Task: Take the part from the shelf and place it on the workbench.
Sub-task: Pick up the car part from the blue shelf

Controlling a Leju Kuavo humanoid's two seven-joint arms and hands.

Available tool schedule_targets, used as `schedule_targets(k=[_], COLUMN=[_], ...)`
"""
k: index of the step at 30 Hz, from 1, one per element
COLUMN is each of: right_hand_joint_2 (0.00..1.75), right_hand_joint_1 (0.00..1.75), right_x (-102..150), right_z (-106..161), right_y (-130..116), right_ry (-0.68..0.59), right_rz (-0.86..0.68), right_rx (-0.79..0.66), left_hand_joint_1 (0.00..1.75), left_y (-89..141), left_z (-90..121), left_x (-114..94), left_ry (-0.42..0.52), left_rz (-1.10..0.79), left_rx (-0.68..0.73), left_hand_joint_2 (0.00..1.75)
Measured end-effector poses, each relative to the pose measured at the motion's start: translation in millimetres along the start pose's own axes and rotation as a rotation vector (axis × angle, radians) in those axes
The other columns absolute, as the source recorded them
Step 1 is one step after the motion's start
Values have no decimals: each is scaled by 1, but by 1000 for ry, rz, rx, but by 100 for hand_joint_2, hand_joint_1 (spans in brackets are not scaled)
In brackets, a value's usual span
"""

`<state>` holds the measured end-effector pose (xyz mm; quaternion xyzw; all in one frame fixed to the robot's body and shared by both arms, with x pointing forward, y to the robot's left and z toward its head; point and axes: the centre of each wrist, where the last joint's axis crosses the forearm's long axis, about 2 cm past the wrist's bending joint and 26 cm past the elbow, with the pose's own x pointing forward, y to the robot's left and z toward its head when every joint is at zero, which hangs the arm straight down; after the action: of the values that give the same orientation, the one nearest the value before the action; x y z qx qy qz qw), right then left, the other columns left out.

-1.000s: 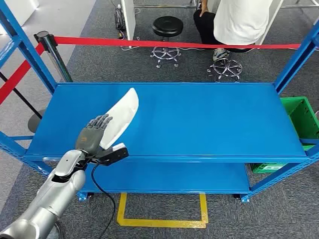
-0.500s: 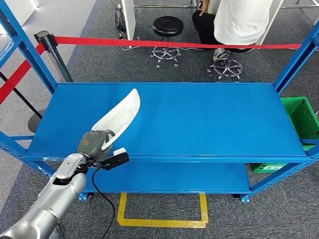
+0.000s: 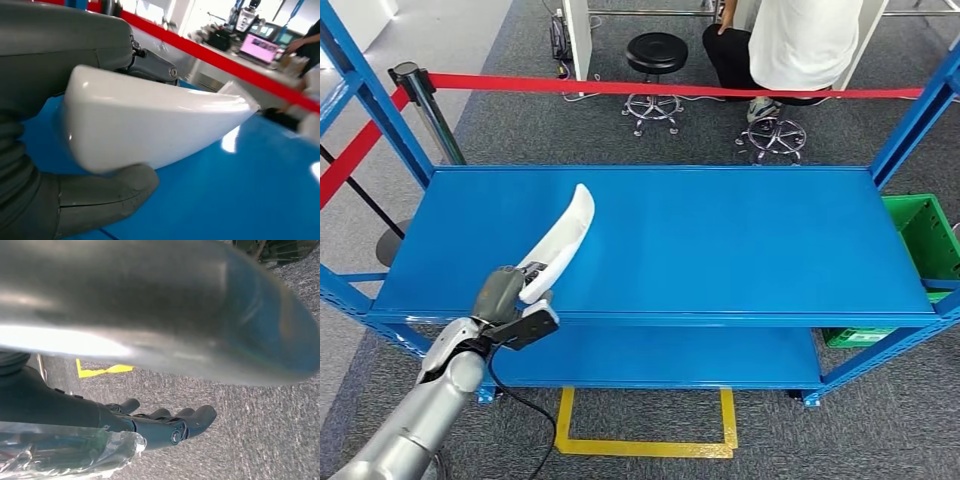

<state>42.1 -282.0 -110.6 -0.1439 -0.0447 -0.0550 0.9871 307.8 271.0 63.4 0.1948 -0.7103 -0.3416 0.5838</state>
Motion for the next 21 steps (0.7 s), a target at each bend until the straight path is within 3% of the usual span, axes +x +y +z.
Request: schedule_targets(k=[5,10,17,21], right_hand_joint_2=[0,0,0,0], right_hand_joint_1=[0,0,0,0], right_x=[0,0,0,0], right_z=[0,0,0,0], right_y=[0,0,0,-1], right_ry=[-19,-31,-31,-31], right_rz=[11,20,21,20], right_rx=[-3,-8,-12,-17], left_hand_joint_1=[175,175,175,175], left_y=[-2,1,3,9], left_z=[20,31,33,44], left_x=[5,15,19,44], left_ry=[-152,-238,-262,-444], left_rz=[404,764,864,1044], left_rx=[119,246,296,390], left_hand_joint_2=[175,175,175,175])
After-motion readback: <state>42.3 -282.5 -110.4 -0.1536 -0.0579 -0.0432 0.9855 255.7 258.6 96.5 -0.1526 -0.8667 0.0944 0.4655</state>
